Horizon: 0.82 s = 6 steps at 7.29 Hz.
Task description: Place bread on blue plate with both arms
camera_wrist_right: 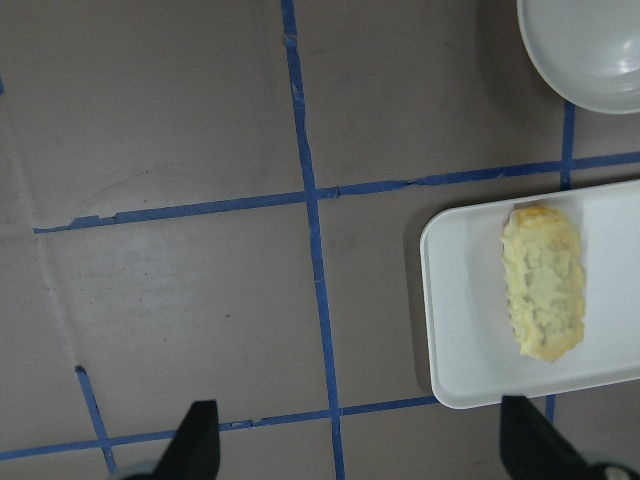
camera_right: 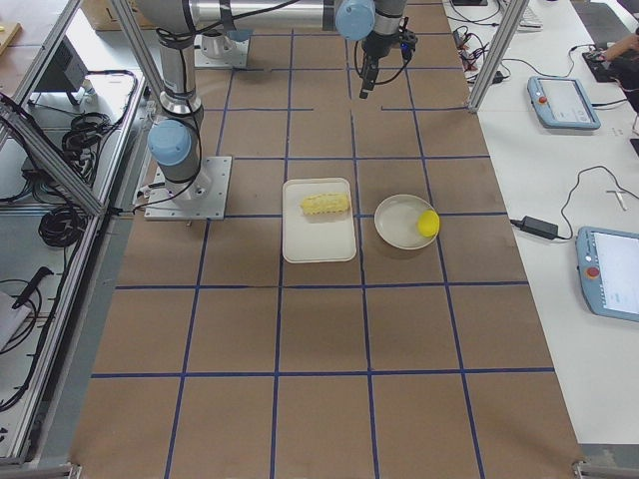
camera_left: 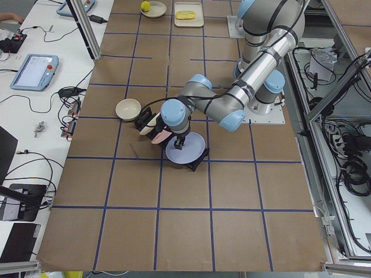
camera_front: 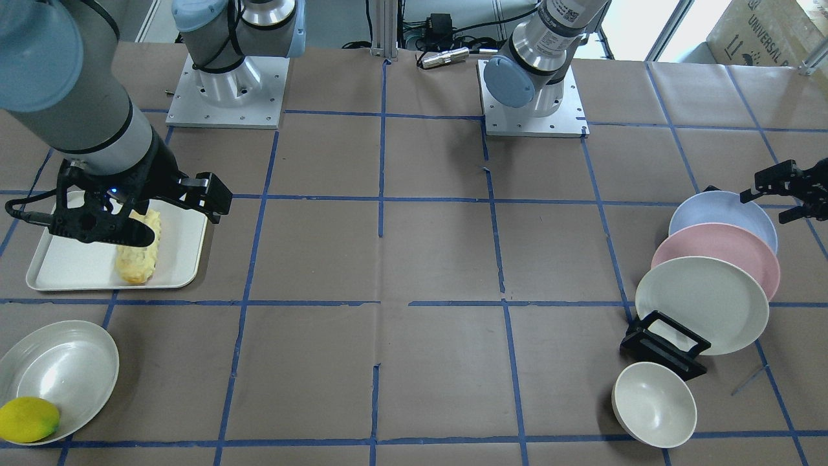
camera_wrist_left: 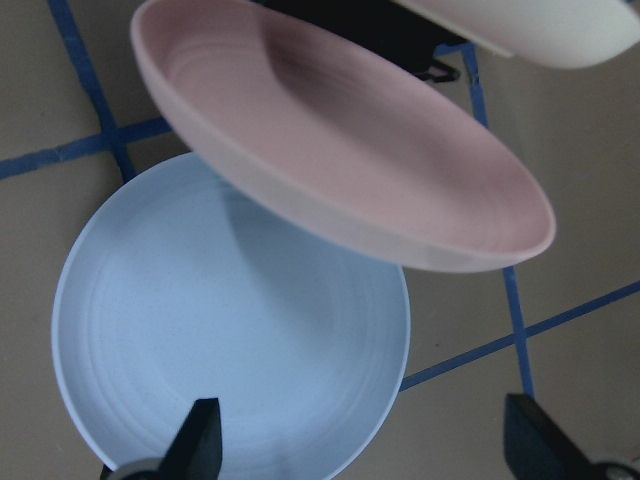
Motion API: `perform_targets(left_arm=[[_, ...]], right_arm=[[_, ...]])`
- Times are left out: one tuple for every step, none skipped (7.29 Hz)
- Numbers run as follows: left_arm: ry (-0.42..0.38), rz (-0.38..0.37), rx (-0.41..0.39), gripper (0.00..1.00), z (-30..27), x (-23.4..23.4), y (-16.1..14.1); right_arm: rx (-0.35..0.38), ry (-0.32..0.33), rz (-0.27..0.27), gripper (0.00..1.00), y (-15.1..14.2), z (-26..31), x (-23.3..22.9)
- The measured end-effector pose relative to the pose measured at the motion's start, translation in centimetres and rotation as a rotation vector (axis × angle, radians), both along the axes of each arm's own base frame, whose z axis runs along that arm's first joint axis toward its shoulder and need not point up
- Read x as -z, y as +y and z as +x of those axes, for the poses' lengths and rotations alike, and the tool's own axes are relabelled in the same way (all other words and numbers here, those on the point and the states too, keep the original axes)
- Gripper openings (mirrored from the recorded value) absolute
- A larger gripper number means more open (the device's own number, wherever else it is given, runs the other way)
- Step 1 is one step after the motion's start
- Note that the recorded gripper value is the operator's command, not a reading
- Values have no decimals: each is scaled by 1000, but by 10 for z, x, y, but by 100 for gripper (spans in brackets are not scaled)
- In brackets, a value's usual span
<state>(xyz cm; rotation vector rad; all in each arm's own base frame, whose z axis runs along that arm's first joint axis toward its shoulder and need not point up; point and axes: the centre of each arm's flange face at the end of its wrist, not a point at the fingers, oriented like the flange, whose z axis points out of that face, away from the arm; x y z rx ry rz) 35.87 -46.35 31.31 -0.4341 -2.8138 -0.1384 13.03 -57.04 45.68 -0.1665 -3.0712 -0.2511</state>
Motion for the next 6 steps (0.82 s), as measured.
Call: perform_targets(left_arm=[[16, -9, 10, 100, 16, 9, -1], [28, -9, 13, 100, 31, 20, -7], [41, 0, 14, 100, 45, 36, -16], [49, 9, 16, 100, 56, 49, -24], [50, 19, 16, 100, 63, 58, -30], [51, 31, 12, 100, 67, 67, -36]], right_arm=[[8, 1, 5, 100, 4, 0, 3], [11, 2, 8, 100, 5, -1, 6], [10, 2, 10, 100, 5, -1, 7], [11, 2, 10, 100, 5, -1, 7], [12, 2, 5, 100, 5, -3, 5], [13, 3, -2, 100, 3, -6, 3]])
